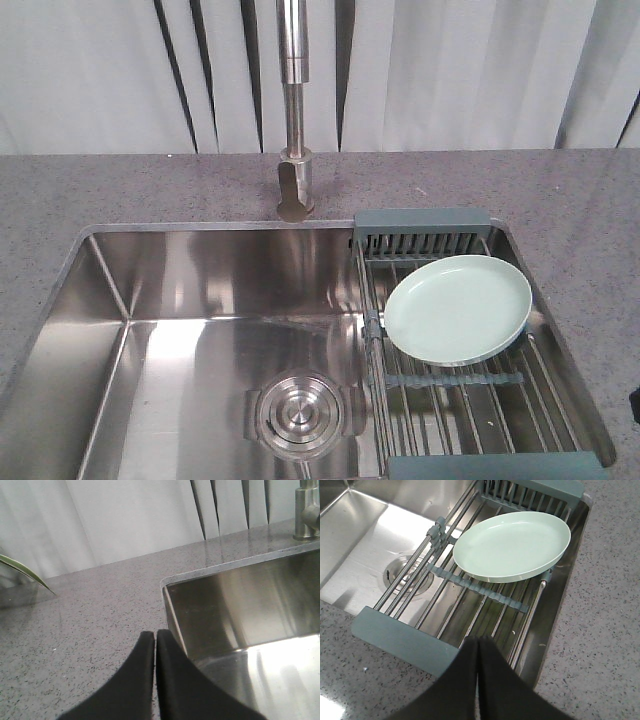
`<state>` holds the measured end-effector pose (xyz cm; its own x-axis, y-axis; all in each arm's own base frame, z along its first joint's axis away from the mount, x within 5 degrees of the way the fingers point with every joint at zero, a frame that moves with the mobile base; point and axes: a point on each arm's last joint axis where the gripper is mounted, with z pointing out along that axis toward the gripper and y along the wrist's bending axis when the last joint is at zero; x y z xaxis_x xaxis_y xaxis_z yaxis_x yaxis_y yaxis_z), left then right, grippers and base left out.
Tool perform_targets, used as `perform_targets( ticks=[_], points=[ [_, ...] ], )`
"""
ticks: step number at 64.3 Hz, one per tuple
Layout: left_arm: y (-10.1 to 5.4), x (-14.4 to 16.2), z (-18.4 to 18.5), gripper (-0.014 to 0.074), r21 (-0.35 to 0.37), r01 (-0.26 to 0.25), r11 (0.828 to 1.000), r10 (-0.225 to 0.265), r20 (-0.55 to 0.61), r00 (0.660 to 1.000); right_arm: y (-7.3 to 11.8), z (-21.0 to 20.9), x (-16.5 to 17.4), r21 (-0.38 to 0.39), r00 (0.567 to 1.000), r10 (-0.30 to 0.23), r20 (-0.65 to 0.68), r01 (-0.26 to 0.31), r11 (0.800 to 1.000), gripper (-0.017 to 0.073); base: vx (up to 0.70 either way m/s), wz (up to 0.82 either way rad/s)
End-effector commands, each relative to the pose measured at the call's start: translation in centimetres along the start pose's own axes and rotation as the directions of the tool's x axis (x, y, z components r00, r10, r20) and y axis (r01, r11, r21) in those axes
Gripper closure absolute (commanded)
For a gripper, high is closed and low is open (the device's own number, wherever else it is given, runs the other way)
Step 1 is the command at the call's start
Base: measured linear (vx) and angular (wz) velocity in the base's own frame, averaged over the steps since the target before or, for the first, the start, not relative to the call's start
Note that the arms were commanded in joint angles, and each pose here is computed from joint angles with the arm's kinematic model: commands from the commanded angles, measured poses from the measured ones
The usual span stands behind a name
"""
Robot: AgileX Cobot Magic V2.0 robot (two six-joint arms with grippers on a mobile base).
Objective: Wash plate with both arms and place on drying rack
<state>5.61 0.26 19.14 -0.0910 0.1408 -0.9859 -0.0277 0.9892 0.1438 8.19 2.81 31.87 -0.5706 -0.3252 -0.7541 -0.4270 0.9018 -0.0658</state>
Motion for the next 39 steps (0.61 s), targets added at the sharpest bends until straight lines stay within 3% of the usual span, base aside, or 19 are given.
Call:
perform_targets(
  ticks=[1,13,22,32,39],
  points=[
    [-0.1,0.3,0.1,0.06,-0.005,0.012,1.0,-0.012,0.056,0.998,-0.2,-0.4,-1.0,0.022,0.998,-0.002,0.068,0.0,1.0,0.0566,0.0,0.0],
    [-0.1,0.3,0.1,0.06,-0.005,0.012,1.0,-0.012,0.056,0.998,-0.1,-0.4,-0.4,0.027,0.997,-0.002,0.079,0.0,1.0,0.0566,0.0,0.0],
    [-0.1,0.3,0.1,0.06,-0.005,0.012,1.0,-0.012,0.055,0.998,0.2,1.3,2.5,0.035,0.998,0.009,0.061,-0.011,0.999,0.0566,0.0,0.0],
    [-0.1,0.3,0.1,0.06,-0.005,0.012,1.0,-0.012,0.055,0.998,0.1,2.1,4.4,0.107,0.96,0.072,0.271,-0.104,0.989,0.0566,0.0,0.0],
    [-0.1,0.3,0.1,0.06,-0.005,0.012,1.0,-0.012,0.055,0.998,-0.3,2.1,4.8,0.17,0.873,0.061,0.485,-0.162,0.972,0.0566,0.0,0.0]
  ],
)
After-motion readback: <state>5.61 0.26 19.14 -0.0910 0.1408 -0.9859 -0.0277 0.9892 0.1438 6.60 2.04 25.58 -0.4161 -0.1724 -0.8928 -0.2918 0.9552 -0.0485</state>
